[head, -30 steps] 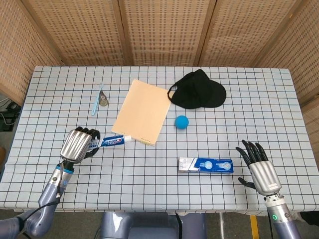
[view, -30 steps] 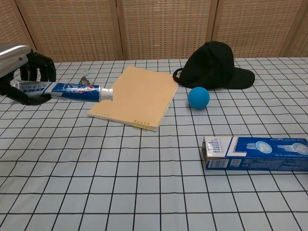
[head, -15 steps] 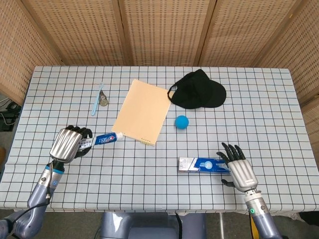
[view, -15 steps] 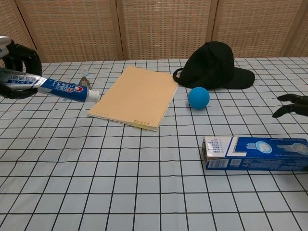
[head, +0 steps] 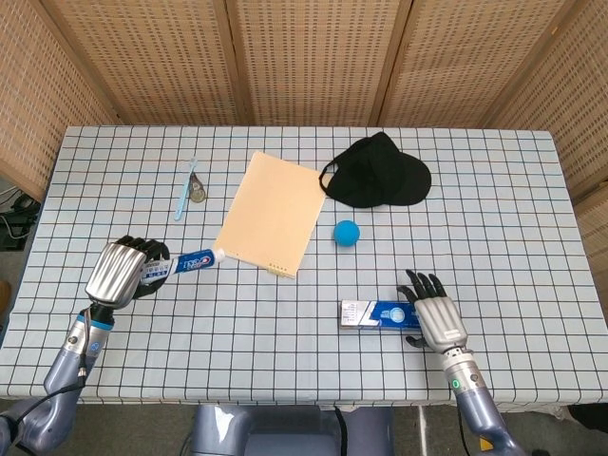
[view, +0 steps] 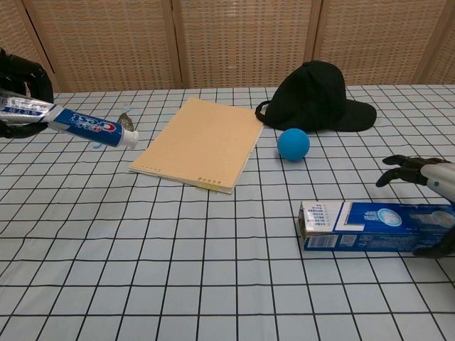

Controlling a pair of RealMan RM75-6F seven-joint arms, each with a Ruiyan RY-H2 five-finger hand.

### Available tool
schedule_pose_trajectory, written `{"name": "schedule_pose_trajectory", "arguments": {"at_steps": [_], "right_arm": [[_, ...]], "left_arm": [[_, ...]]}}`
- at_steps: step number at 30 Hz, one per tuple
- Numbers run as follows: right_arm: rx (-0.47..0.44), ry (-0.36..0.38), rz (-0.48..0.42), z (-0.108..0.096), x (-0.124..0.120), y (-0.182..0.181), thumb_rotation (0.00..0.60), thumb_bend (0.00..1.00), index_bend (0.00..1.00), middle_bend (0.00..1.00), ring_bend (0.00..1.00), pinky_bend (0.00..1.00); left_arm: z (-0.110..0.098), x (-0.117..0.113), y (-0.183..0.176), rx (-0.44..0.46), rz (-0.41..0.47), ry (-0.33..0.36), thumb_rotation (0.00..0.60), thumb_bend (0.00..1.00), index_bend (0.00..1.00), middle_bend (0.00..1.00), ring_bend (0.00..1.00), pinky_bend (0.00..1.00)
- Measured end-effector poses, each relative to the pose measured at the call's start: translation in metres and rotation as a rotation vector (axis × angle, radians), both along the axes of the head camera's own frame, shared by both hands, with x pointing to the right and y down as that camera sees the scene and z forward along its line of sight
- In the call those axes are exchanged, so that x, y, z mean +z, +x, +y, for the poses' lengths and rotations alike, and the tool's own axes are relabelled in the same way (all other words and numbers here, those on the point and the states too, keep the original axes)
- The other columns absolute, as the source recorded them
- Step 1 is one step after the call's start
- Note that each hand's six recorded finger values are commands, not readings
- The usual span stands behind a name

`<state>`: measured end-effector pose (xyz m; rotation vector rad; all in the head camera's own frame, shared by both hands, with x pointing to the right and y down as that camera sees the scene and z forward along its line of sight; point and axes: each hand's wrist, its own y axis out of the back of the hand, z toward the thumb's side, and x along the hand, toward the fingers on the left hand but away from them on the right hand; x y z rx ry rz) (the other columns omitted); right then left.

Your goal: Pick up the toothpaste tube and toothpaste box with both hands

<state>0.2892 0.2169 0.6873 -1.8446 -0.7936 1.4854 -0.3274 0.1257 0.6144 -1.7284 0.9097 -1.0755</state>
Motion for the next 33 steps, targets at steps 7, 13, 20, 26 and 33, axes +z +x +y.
{"name": "schedule_pose_trajectory", "arguments": {"at_steps": [7,13,20,26,33], "right_arm": [[0.018,-0.015,0.0,-0.001,0.01,0.002,0.6,0.13,0.37,0.19,0.15,0.21],[0.023,-0.002,-0.009,-0.003,0.014,0.0,0.6,0.15,0.63,0.48,0.51,0.56],[0.034,0.014,-0.039,-0.011,0.014,-0.006,0.6,0.16,0.7,0.56,0.6,0.63],[0.066,0.025,-0.097,-0.028,0.005,-0.012,0.6,0.16,0.7,0.56,0.6,0.63],[0.091,0.051,-0.159,-0.061,-0.016,-0.021,0.6,0.16,0.7,0.56,0.6,0.63]], "left_arm": [[0.001,-0.001,0.001,0.01,0.036,0.023,0.6,0.6,0.89,0.6,0.56,0.51],[0.002,-0.003,0.002,0.01,0.045,0.026,0.6,0.6,0.89,0.6,0.56,0.51],[-0.002,-0.005,0.004,0.009,0.072,0.029,0.6,0.6,0.89,0.6,0.56,0.51],[-0.01,-0.009,0.011,0.009,0.097,0.03,0.6,0.6,0.89,0.6,0.56,0.51],[-0.026,-0.019,0.025,0.006,0.146,0.03,0.6,0.59,0.89,0.6,0.56,0.51]]}}
